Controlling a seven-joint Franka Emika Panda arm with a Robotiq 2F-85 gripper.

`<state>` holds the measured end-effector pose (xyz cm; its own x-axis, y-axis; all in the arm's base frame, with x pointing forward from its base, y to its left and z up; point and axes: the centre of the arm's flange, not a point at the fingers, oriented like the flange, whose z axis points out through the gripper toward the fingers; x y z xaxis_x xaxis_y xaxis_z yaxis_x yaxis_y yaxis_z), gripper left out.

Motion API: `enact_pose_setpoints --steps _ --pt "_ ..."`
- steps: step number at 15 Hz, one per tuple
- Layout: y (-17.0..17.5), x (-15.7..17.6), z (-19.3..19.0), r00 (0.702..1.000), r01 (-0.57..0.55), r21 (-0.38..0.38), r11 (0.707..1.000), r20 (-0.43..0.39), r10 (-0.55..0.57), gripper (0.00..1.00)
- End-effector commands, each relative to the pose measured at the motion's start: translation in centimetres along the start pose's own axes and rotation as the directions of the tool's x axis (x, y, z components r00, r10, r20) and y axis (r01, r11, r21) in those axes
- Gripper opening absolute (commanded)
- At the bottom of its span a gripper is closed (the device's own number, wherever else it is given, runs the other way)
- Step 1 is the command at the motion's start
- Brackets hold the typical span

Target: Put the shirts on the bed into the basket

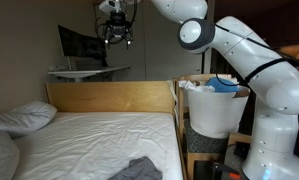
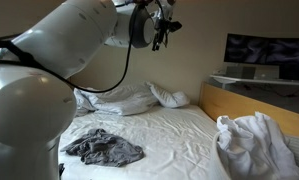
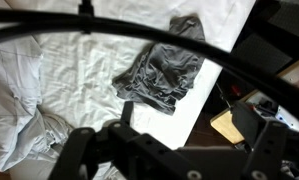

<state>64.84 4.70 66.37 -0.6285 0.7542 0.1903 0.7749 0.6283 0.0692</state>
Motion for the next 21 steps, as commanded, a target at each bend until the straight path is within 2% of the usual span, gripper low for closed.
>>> enact_pose_setpoints --steps 1,3,5,6,13,14,15,17,19,21 --pt "-4.1 1.4 6.0 0.987 0.102 0.001 0.995 0.125 -0.101 1.00" --pt "-3.4 1.0 6.6 0.981 0.141 0.009 0.990 0.134 -0.141 1.00" --pt "-3.0 0.8 7.1 0.979 0.167 -0.015 0.986 0.121 -0.164 1.00" --pt "2.2 -1.6 2.2 0.988 0.120 0.010 0.993 0.099 -0.120 1.00" --pt "3.0 -2.2 2.9 0.987 0.136 0.007 0.991 0.082 -0.136 1.00" --pt "3.4 -2.1 4.6 0.986 0.149 0.037 0.988 0.064 -0.152 1.00" --pt "3.6 -1.6 8.2 0.984 0.170 0.100 0.980 0.028 -0.173 1.00" --pt "3.4 -0.3 13.5 0.979 0.203 0.180 0.963 -0.056 -0.196 1.00" --pt "4.3 1.3 18.2 0.965 0.249 0.257 0.934 -0.150 -0.216 1.00" --pt "4.9 3.4 22.9 0.943 0.308 0.334 0.891 -0.233 -0.239 1.00"
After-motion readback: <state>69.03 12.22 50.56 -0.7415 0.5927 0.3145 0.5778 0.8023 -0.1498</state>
